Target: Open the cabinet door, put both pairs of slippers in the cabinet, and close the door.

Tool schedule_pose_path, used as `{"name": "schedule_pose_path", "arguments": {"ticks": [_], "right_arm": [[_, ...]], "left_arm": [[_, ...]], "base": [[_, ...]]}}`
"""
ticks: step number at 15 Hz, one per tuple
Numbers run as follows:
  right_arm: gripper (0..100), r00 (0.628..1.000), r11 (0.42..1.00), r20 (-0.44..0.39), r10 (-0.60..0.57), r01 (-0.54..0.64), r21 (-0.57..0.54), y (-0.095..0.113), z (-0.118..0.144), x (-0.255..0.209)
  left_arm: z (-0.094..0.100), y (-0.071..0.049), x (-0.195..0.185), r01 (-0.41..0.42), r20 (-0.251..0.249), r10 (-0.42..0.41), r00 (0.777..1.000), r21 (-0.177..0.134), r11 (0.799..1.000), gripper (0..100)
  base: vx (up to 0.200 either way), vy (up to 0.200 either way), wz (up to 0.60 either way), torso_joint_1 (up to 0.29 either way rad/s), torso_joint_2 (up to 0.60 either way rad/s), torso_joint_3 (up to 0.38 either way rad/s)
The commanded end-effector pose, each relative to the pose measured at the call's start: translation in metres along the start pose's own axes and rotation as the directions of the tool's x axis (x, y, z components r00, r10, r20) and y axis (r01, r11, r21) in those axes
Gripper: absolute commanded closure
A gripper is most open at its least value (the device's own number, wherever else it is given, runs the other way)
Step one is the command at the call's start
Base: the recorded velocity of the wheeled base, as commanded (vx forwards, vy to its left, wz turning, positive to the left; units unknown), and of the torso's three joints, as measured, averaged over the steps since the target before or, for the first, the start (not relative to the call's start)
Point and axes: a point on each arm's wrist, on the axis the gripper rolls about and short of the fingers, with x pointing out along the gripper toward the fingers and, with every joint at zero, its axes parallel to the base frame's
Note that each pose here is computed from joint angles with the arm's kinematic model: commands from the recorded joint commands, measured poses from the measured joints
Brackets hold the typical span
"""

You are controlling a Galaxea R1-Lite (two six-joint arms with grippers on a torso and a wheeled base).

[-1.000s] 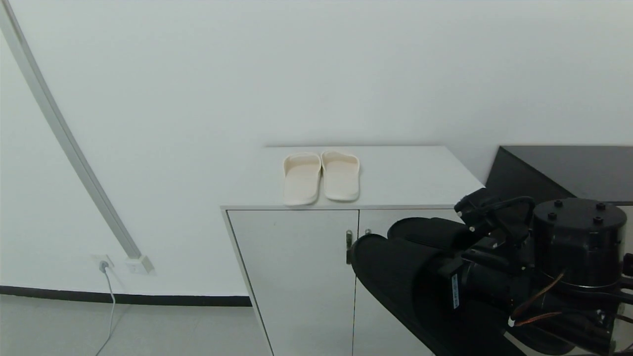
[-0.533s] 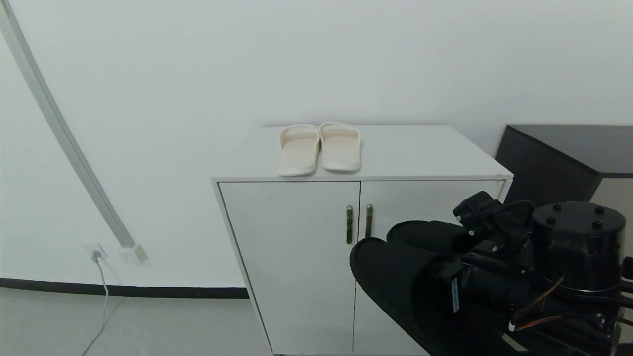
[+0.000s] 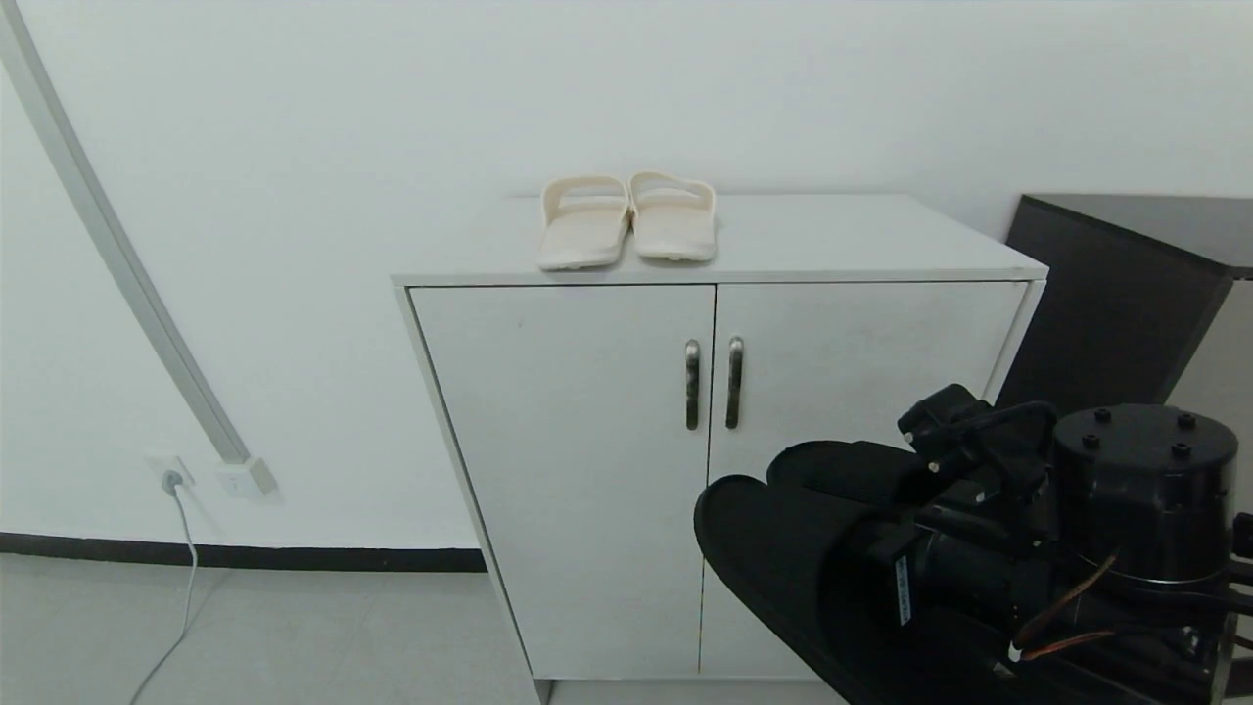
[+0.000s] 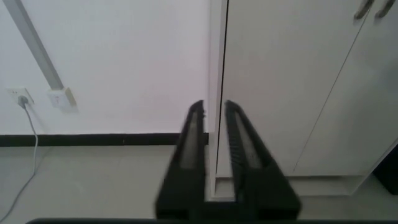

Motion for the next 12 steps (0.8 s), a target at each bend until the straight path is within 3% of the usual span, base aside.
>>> {"name": "schedule_pose_path", "arguments": {"ticks": [1, 8, 12], "right_arm": [[100, 1.000, 1.000, -0.001, 0.001, -0.001, 0.000, 0.0000, -0.0004, 0.0000], [100, 1.000, 1.000, -0.012, 0.000, 0.000, -0.002, -0.0001, -0.0030, 0.0008], [100, 1.000, 1.000, -0.015, 0.000, 0.000, -0.004, -0.0002, -0.0039, 0.0007]], "left_arm": [[0.0005, 0.0000, 0.0005, 0.002, -0.007, -0.002, 1.000, -0.001, 1.000, 0], [0.0004, -0.0001, 0.0000, 0.002, 0.004, -0.002, 1.000, 0.012, 1.000, 0], [0.0004, -0.0001, 0.0000, 0.005, 0.004, -0.005, 1.000, 0.012, 1.000, 0]], "base": [[0.000, 0.000, 0.00, -0.115, 0.46, 0.349], [0.000, 0.000, 0.00, -0.066, 0.44, 0.373], [0.000, 0.000, 0.00, -0.001, 0.04, 0.031]]}}
